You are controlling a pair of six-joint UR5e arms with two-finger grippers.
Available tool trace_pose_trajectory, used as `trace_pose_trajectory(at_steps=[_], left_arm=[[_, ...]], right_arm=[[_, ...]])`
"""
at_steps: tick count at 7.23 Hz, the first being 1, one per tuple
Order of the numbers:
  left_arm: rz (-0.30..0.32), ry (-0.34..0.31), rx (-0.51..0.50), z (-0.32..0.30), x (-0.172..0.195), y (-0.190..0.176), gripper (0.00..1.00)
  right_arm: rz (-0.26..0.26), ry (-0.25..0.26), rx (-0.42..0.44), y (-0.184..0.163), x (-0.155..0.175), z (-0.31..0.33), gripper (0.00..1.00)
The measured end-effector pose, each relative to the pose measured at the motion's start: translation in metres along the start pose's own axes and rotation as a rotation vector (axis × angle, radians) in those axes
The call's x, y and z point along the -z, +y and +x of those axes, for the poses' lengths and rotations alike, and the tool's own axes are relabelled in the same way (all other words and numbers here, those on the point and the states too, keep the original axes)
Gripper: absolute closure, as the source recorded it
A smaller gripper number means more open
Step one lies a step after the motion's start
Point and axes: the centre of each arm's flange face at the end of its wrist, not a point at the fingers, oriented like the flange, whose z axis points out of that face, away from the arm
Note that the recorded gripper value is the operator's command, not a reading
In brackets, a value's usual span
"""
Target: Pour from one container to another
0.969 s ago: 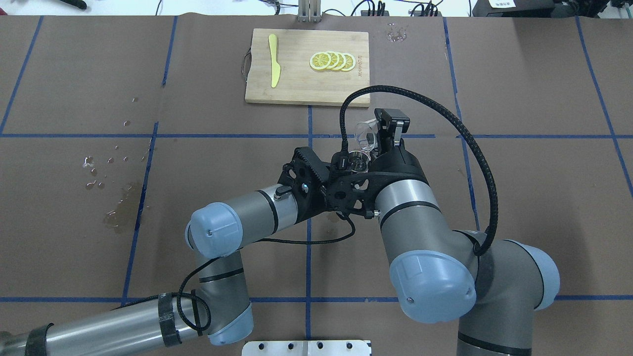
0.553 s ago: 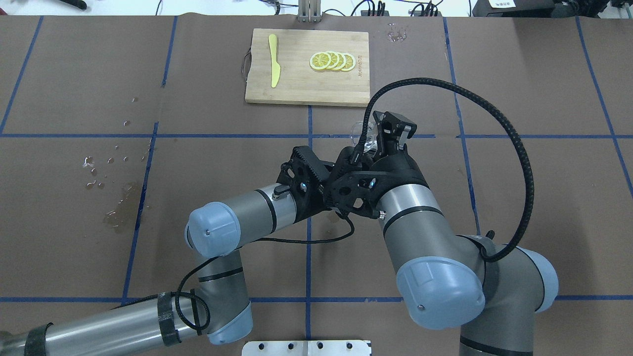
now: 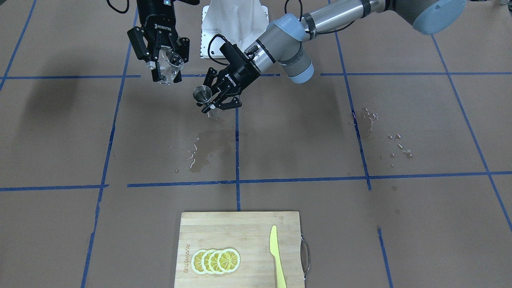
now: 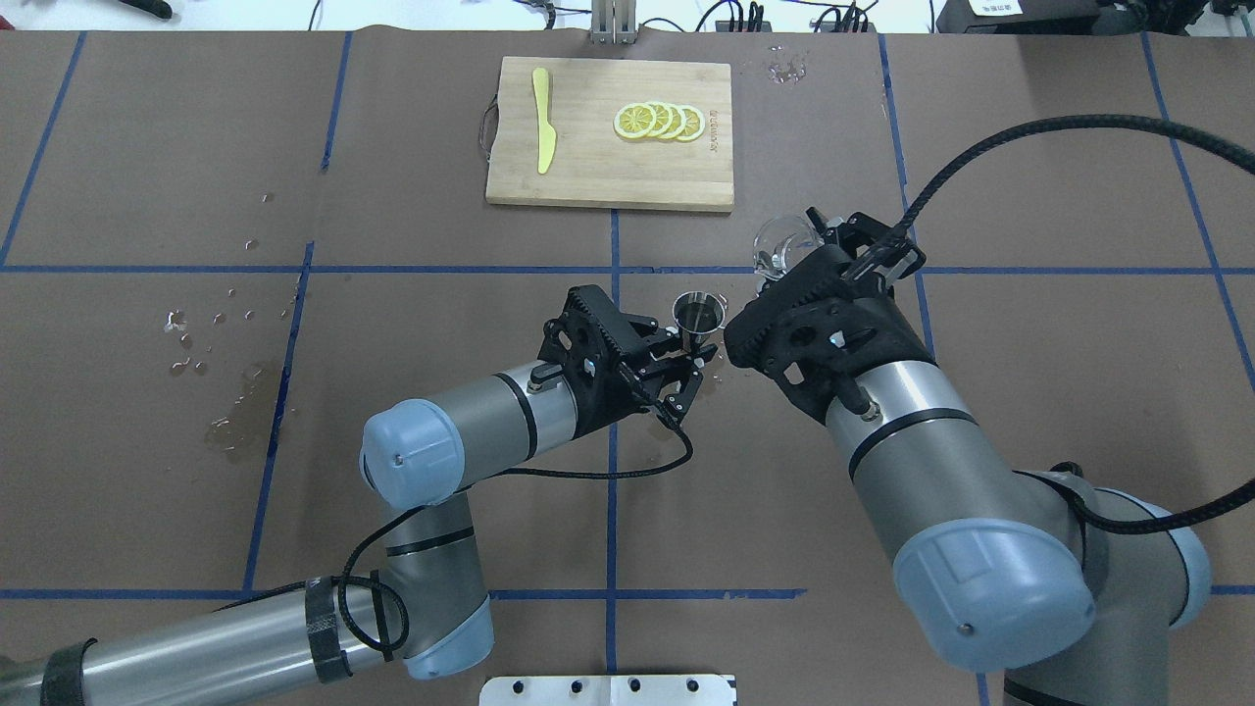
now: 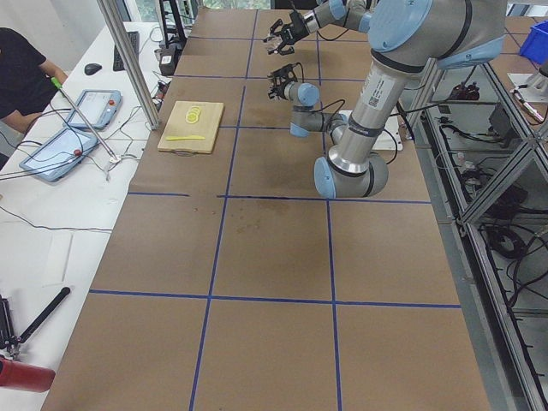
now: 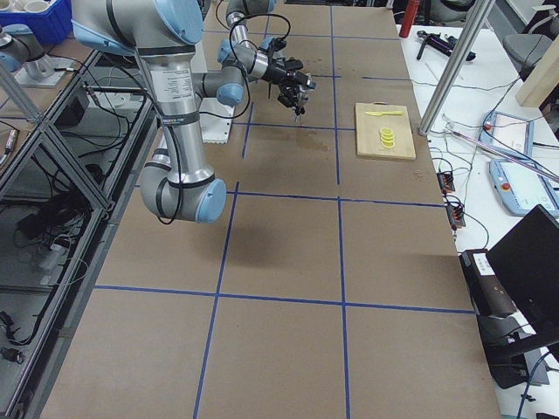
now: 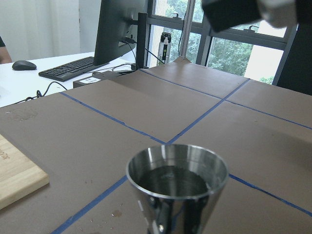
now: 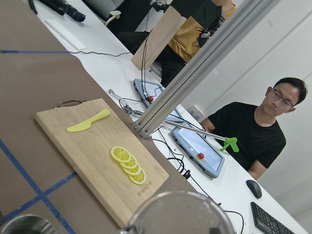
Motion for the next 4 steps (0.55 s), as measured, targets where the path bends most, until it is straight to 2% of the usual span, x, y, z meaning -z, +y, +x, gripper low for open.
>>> trace_pose_trajectory(at_steps=[2,4], left_arm=[[0.018,-0.065,0.035,-0.015,0.011,0.009,1.0],[0.043,-0.163,0.057,-0.038,0.021,0.015,1.0]], right_arm=[[0.001,0.009,-0.17,0.004,0.005,0.015,1.0],[-0.015,0.006,-0.267,0.021,0.004,0.028,1.0]])
